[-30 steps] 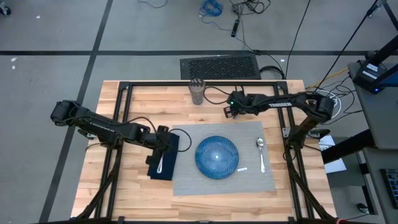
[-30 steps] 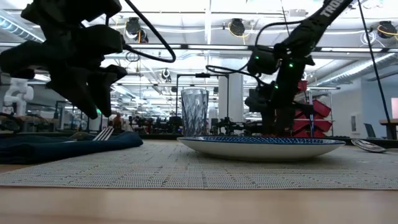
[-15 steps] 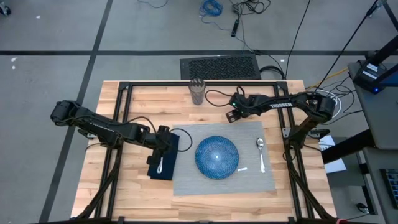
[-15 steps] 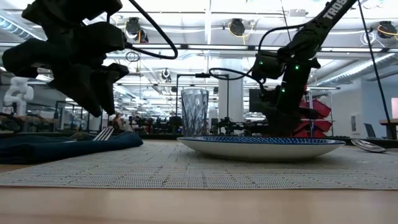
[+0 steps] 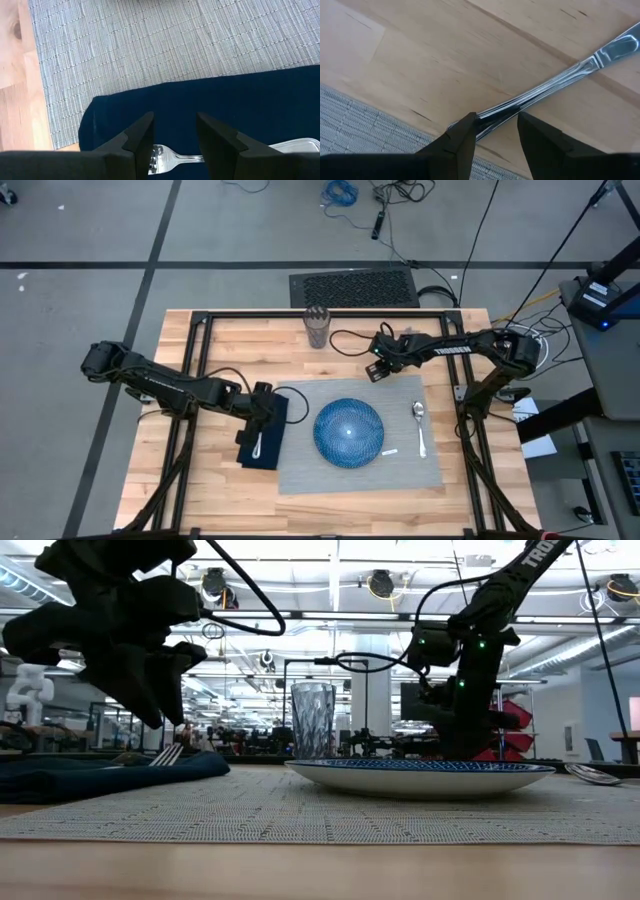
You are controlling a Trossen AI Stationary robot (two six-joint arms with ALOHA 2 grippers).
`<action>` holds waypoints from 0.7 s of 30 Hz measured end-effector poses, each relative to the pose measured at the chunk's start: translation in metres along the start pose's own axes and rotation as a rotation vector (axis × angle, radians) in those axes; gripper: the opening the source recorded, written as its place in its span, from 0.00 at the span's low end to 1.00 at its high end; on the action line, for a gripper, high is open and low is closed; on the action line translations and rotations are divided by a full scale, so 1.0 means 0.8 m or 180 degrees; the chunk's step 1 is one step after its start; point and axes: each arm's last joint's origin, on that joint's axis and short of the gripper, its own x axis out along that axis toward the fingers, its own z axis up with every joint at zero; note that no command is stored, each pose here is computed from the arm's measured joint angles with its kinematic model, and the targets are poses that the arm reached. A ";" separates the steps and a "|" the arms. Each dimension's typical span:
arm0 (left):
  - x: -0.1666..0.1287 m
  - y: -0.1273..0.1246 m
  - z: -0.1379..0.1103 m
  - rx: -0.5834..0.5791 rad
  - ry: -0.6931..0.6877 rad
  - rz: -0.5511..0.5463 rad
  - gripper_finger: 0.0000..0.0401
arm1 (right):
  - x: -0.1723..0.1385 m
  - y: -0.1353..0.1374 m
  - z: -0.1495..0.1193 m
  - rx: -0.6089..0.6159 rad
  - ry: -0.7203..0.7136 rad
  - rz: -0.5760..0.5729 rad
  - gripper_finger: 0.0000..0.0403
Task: Set table place
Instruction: Put the silver knife to the left of the silver spoon on the gray placemat
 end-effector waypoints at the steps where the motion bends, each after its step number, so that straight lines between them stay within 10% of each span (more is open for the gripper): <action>1: 0.000 0.000 0.000 0.0000 0.0001 0.0000 0.32 | 0.000 0.000 0.000 -0.0001 0.0005 -0.0005 0.33; 21: 0.000 0.000 0.000 -0.0001 -0.0007 0.0001 0.32 | -0.008 -0.016 -0.002 0.0152 0.0041 -0.0250 0.33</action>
